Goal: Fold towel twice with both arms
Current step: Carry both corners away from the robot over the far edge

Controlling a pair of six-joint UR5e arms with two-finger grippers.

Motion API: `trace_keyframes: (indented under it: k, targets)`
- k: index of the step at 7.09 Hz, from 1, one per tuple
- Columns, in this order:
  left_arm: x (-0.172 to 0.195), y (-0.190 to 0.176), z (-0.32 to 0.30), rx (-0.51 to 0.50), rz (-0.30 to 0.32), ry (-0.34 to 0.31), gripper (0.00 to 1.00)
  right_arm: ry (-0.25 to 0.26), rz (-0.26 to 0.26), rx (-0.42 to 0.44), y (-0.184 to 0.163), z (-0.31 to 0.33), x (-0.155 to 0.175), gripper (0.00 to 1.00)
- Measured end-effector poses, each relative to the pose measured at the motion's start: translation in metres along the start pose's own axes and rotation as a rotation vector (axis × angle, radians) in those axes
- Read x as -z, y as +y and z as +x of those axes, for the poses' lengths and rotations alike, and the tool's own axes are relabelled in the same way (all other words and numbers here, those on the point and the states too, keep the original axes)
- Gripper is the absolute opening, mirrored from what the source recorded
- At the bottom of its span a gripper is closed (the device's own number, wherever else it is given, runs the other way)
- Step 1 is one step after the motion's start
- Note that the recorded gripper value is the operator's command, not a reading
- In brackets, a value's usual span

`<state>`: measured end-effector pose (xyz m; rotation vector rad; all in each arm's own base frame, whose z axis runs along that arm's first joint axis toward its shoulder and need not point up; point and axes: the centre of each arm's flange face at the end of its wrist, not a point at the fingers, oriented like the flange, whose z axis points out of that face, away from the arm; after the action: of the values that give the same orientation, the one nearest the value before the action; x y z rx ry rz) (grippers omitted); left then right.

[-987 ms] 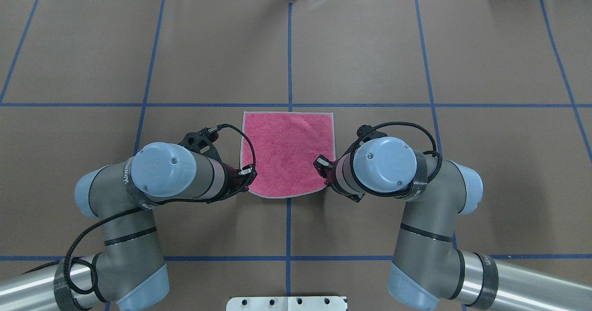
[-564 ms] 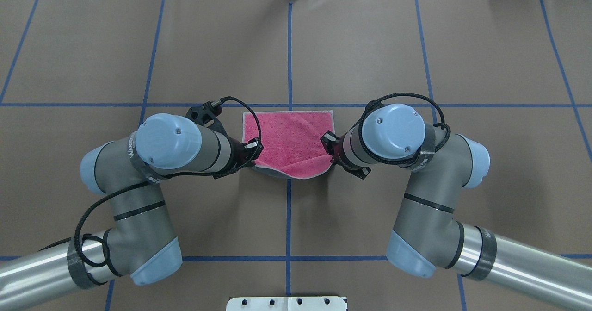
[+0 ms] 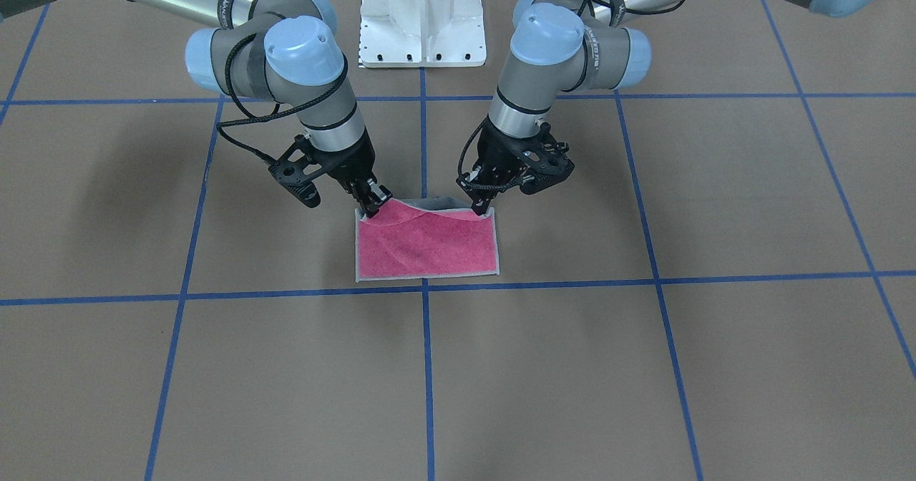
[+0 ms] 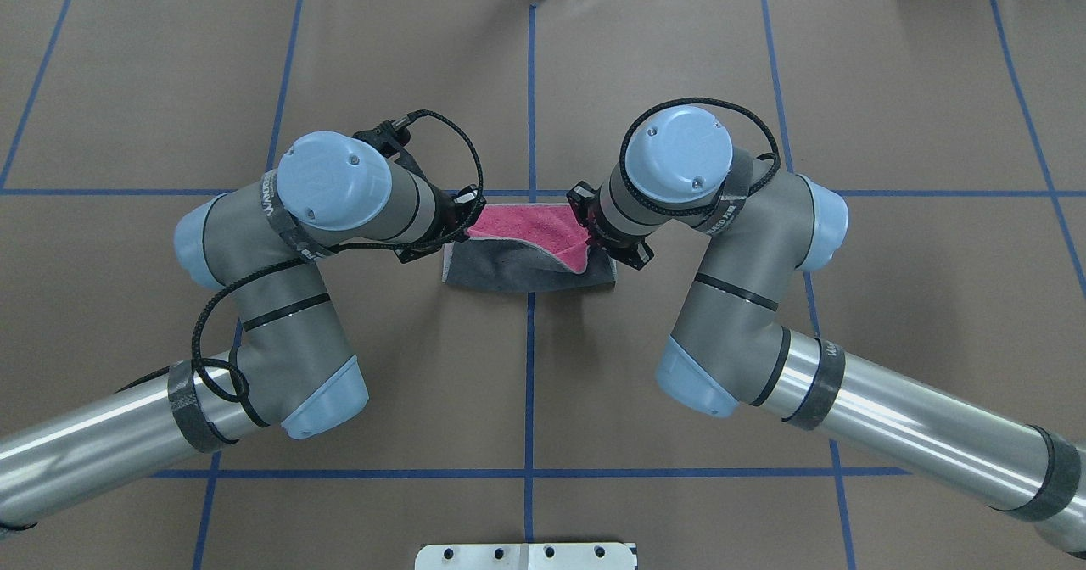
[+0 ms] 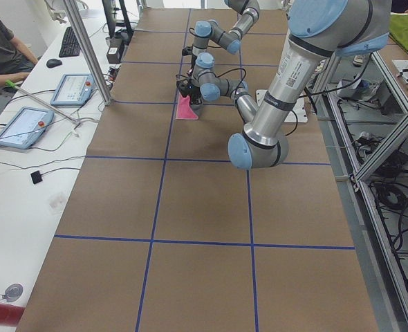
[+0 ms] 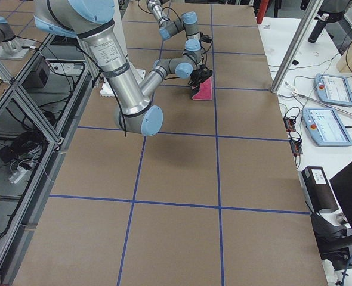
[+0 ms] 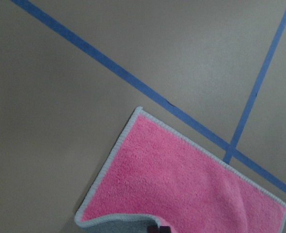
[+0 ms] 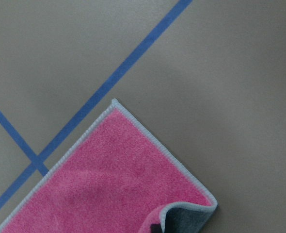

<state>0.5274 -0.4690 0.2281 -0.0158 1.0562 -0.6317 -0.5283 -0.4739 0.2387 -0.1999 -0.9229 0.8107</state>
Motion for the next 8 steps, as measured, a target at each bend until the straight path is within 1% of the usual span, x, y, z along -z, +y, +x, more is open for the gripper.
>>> trace_keyframes:
  k: [2,6,8]
  targets:
    - [-0.010,-0.015,-0.002,0.010,0.020,-0.019,0.00,0.016,0.007,0.000,-0.011,-0.016,-0.008,0.00]
    - [-0.023,-0.026,0.009,0.020,0.035,-0.034,0.00,-0.014,0.008,-0.003,-0.037,-0.031,-0.024,0.00]
    - [-0.036,-0.032,0.005,0.022,0.037,-0.036,0.00,-0.013,0.010,-0.006,-0.038,-0.038,-0.028,0.00]
